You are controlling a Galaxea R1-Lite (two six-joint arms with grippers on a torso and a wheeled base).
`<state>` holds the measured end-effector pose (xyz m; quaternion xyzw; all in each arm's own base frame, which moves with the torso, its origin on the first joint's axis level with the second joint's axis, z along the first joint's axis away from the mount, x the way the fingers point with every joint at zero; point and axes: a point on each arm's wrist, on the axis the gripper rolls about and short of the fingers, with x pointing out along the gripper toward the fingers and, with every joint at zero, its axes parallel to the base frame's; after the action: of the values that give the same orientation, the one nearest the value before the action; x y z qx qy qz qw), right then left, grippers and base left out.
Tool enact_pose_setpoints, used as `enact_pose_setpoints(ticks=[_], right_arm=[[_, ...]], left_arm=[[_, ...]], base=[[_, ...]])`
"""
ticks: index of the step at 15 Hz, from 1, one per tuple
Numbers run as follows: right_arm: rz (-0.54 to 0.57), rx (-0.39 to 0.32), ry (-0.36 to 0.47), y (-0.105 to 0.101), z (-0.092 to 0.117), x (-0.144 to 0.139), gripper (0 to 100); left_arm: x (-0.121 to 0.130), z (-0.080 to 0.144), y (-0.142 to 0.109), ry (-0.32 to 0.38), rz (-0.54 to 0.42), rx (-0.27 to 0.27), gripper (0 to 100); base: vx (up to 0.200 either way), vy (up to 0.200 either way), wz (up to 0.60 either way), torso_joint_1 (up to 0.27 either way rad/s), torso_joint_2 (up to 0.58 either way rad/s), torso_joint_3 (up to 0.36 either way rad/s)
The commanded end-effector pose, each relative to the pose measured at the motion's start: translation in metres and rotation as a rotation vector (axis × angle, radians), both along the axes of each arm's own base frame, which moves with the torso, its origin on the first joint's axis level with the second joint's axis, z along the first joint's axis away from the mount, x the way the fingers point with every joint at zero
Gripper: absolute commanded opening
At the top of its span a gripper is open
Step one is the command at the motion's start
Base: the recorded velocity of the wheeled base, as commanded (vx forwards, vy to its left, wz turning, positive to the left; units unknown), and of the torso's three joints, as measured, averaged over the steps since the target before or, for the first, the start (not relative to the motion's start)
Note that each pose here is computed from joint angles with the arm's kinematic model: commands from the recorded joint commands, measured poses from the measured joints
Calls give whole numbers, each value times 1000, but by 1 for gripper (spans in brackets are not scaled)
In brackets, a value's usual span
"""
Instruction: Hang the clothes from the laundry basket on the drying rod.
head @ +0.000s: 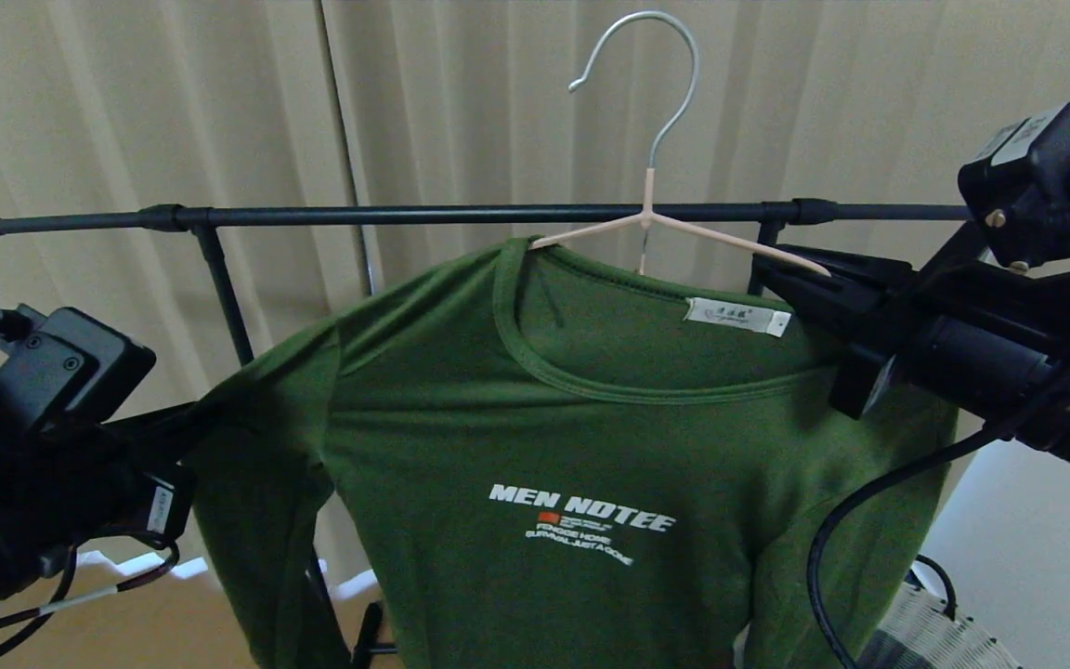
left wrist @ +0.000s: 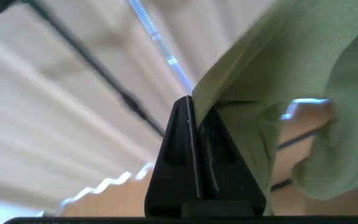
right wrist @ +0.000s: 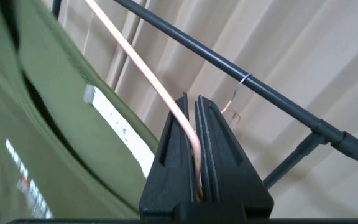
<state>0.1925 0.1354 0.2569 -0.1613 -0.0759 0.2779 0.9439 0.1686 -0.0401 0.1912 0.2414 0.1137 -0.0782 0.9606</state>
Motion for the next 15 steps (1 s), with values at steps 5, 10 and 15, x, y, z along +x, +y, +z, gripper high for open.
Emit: enact_pose_setpoints(ticks=[5,10,15], right_arm=[[-6,-2,2,0,0,1,0],[-35,-31,40,-4,-5,5,0],[-148,-103,153,-20,-17,13,0]], left_arm=[[-5,0,4,-10,16,-7,100],[-13,11,4,-49,-104,-91,100],[-23,23,8,-73,-146,-277,100]], base=[[0,0,0,0,0,0],[0,0,0,0,0,0],[0,0,0,0,0,0]])
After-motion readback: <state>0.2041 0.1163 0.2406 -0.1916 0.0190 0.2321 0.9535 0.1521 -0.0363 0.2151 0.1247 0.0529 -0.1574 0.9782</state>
